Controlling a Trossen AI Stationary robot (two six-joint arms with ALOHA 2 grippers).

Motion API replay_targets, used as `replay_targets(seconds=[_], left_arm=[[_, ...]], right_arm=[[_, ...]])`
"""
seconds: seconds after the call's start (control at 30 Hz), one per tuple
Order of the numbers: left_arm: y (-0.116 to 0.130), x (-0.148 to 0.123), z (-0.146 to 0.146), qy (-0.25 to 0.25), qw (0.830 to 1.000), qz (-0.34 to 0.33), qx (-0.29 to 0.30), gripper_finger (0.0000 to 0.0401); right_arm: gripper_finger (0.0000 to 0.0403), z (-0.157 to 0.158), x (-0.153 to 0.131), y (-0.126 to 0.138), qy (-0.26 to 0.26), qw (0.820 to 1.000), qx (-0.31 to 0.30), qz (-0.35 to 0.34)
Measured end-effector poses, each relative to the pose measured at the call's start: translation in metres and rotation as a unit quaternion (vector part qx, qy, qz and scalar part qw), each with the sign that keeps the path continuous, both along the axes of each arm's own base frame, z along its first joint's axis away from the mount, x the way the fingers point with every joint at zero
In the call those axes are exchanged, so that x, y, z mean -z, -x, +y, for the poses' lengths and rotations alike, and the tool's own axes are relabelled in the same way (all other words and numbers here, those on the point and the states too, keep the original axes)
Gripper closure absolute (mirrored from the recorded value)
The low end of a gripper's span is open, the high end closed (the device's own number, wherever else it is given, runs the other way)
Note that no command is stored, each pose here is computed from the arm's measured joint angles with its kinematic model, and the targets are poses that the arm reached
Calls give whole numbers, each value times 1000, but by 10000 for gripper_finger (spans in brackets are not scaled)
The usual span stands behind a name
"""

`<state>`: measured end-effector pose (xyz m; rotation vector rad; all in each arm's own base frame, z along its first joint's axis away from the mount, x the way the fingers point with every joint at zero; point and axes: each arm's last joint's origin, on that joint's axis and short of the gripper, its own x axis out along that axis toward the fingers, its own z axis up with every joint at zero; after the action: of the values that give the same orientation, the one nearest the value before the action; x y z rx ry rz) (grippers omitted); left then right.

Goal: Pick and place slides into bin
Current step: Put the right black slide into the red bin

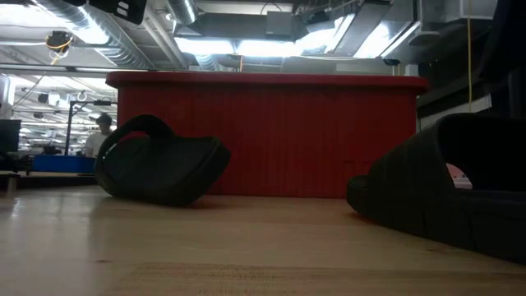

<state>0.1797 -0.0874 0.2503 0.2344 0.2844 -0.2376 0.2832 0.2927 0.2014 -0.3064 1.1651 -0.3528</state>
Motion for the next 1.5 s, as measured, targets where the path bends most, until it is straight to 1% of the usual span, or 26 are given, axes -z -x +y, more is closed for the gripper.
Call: replay_targets(seconds=[0.13,0.47,0.53,0.63,0.73,0.93,1.2,1.4,1.5], left_arm=[[0,0,0,0,1000,0,0,395],[0,0,0,0,1000,0,0,395],[0,0,0,0,1000,0,0,395],[0,0,0,0,1000,0,0,395],[0,0,0,1,1000,1,0,395],[0,0,0,-1,1000,1,0,395],[0,0,0,-1,1000,1,-1,395],[0,0,0,-1,1000,1,-1,395],[0,0,0,-1,1000,1,-1,395]], right_arm=[[233,-1,0,1,-1,1000,15,-3],[233,-1,0,1,4,1000,1,4],[233,-4,8,0,7,1000,-4,6],[233,-9,23,4,22,999,-5,28],[233,-14,29,8,35,999,-1,33],[233,-18,19,8,35,999,2,26],[233,-17,20,6,28,999,-1,20],[233,-20,20,-2,25,999,-20,22],[233,-25,20,-6,27,999,-14,25]])
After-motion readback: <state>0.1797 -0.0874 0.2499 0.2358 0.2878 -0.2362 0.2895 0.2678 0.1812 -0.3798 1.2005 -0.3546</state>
